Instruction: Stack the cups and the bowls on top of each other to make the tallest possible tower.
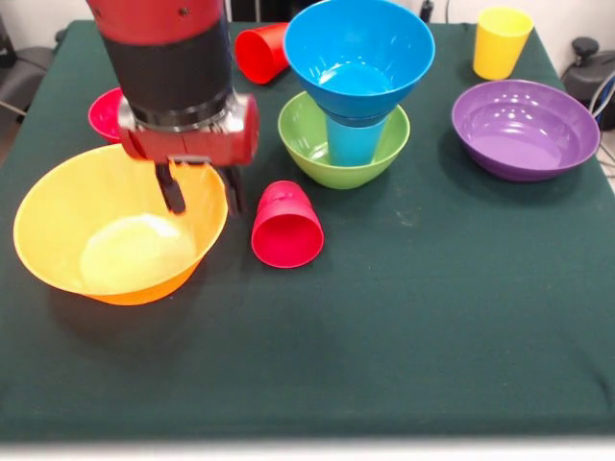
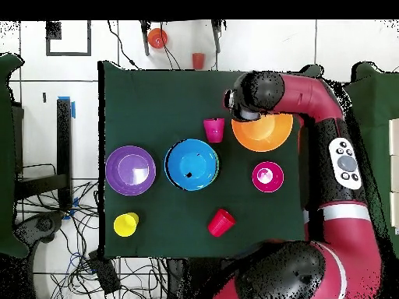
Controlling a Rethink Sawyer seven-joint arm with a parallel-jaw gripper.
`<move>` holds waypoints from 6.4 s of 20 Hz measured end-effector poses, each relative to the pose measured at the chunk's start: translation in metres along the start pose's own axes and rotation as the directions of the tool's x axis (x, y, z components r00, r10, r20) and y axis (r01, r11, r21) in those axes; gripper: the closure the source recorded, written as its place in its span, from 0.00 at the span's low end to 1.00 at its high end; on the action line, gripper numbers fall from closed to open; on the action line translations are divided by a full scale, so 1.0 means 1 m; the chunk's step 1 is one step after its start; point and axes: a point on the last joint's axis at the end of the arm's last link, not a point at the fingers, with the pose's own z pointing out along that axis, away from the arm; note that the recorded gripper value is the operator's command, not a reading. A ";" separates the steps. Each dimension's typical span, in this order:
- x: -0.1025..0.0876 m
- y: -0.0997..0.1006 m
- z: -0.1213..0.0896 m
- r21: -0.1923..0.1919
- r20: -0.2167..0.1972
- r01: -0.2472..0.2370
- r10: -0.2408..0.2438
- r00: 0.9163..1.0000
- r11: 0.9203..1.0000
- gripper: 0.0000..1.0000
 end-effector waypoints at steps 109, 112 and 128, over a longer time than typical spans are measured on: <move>0.024 -0.003 0.044 -0.122 0.004 -0.087 0.088 0.996 0.989 0.00; 0.017 -0.007 0.029 -0.078 0.032 -0.070 0.072 0.997 0.995 0.00; -0.004 -0.028 0.005 0.015 0.095 -0.074 0.072 0.993 0.997 0.00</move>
